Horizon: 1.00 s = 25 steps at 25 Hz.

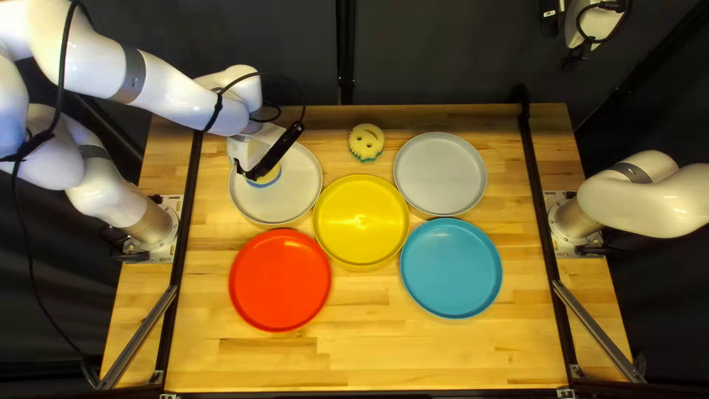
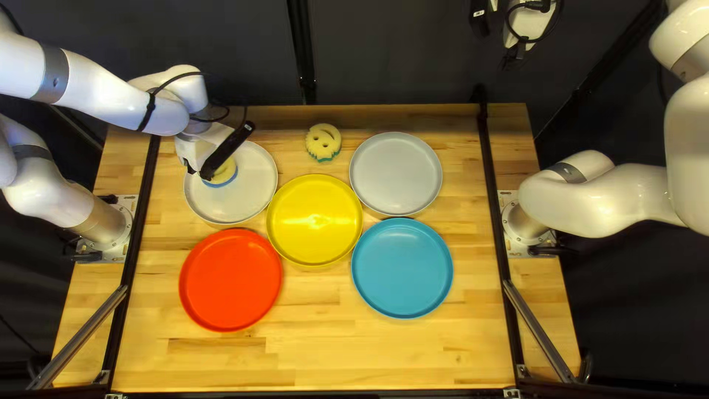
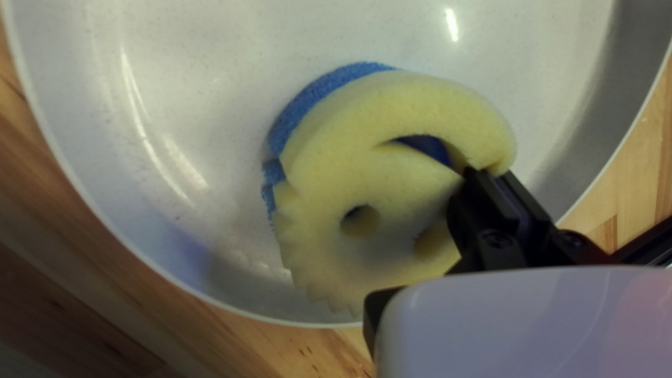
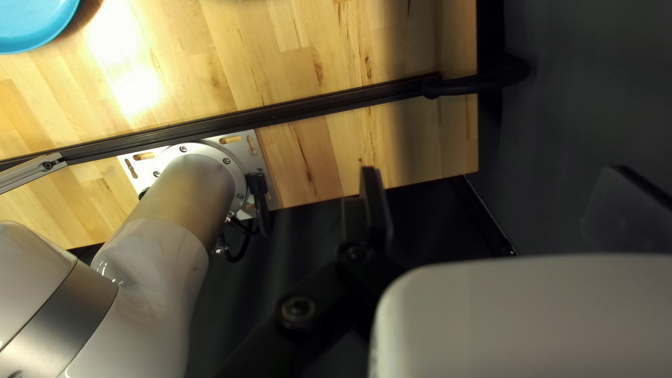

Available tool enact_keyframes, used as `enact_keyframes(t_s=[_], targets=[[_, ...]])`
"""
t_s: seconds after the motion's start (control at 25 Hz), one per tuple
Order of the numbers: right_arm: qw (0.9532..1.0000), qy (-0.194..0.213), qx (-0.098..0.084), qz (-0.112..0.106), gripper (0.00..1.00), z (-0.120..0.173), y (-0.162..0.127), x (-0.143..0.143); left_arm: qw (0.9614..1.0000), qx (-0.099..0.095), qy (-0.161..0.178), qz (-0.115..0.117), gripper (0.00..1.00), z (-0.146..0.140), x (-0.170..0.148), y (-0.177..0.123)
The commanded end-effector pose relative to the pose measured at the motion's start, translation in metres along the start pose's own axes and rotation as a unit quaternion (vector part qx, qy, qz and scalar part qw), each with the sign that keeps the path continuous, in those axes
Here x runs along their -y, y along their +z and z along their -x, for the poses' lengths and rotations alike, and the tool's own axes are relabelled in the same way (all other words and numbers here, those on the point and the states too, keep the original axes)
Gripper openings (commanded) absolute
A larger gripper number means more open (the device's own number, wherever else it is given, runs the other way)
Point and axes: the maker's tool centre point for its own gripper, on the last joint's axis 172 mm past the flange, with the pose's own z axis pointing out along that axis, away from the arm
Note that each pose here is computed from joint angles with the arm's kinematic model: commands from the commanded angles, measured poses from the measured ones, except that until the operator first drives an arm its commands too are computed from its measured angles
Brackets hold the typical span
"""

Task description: Pick up sponge and scrub the plate

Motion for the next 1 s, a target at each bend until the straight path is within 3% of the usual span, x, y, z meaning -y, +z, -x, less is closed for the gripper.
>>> enact_keyframes(t_s=[0.04, 0.36, 1.0], targets=[[1.0000, 0.000, 0.000, 0.000, 1.00, 0.000, 0.000, 0.000, 1.0000, -0.006, 0.004, -0.005, 0.00, -0.020, 0.008, -0.007], [1.0000, 0.000, 0.000, 0.000, 1.00, 0.000, 0.000, 0.000, 0.9998, -0.011, 0.015, -0.012, 0.00, -0.041, 0.007, -0.005], [1.0000, 0.000, 0.000, 0.000, 1.00, 0.000, 0.000, 0.000, 1.0000, 0.002, 0.006, -0.006, 0.00, 0.004, -0.048, 0.022]])
